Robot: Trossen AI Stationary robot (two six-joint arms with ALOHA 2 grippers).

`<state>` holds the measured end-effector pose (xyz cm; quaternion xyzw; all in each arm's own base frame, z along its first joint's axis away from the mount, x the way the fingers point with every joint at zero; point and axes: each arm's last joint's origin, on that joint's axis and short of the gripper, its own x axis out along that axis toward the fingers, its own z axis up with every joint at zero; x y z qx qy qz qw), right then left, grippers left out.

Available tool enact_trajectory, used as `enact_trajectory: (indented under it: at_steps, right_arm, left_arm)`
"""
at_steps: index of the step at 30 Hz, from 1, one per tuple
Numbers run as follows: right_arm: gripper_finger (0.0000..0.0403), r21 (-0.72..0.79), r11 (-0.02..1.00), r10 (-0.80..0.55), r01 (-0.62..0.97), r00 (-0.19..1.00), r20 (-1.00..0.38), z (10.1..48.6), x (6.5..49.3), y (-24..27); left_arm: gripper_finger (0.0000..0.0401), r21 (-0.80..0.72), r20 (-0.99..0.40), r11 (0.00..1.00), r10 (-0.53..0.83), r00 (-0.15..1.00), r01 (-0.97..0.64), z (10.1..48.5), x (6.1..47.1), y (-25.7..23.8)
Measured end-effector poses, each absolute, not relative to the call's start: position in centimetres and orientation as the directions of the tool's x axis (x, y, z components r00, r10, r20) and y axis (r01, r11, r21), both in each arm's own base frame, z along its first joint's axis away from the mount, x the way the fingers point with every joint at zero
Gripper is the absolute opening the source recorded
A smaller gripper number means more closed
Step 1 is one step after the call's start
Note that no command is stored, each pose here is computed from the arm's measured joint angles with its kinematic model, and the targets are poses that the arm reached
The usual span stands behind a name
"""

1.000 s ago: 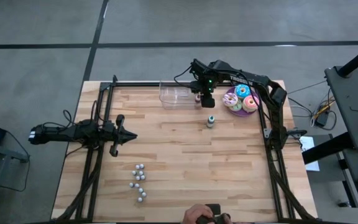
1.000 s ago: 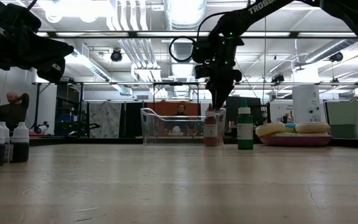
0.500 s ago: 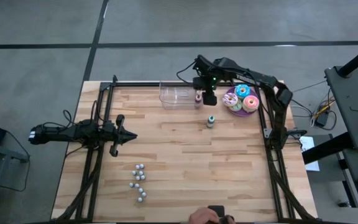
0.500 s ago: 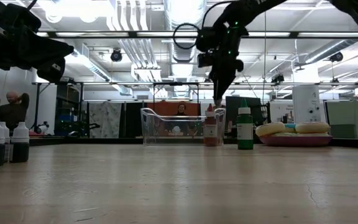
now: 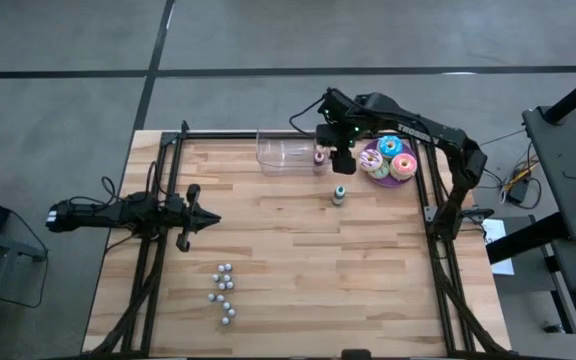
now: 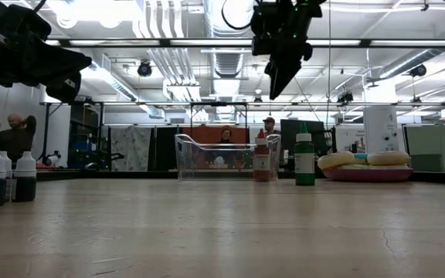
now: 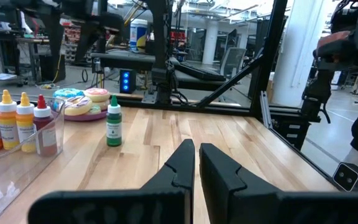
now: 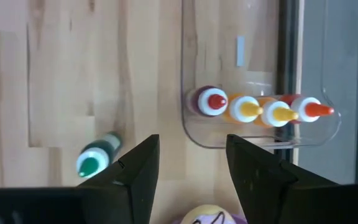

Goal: Pick & Place food coloring
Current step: Put the large green food coloring bottle into the transparent bin

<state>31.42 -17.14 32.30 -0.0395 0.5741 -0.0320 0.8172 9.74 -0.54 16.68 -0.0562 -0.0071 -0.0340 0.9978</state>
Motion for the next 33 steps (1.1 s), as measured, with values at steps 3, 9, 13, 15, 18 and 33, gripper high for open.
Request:
enact_trajectory:
  at_steps: [3,9,13,15,18,33]
  right_arm:
    - [0.0178,-0.1,0.995,-0.091,-0.007,0.34,-0.936,32.6,31.4,-16.4]
    - [0.0183,-0.098,0.995,-0.082,-0.028,0.348,-0.934,32.9,31.7,-15.2]
    - [0.0185,-0.089,0.996,-0.077,-0.017,0.354,-0.932,33.1,31.9,-14.4]
    - [0.0185,-0.089,0.996,-0.074,-0.025,0.359,-0.93,33.2,32.0,-14.0]
    - [0.0185,-0.094,0.995,-0.071,-0.045,0.373,-0.925,33.7,31.9,-13.1]
    - [0.0198,-0.076,0.993,-0.032,-0.093,0.401,-0.916,35.4,31.0,-8.5]
  left_arm:
    - [0.0,-0.111,0.018,0.991,-0.067,0.998,0.069,16.7,9.7,-0.5]
    - [0.0,-0.111,0.018,0.991,-0.067,0.998,0.069,16.7,9.7,-0.5]
    - [0.0,-0.111,0.018,0.991,-0.068,0.998,0.069,16.7,9.7,-0.5]
    - [0.0,-0.111,0.018,0.991,-0.067,0.998,0.069,16.7,9.7,-0.5]
    - [0.0,-0.111,0.018,0.991,-0.067,0.998,0.069,16.7,9.7,-0.5]
    - [0.0,-0.111,0.018,0.991,-0.067,0.998,0.069,16.7,9.7,-0.5]
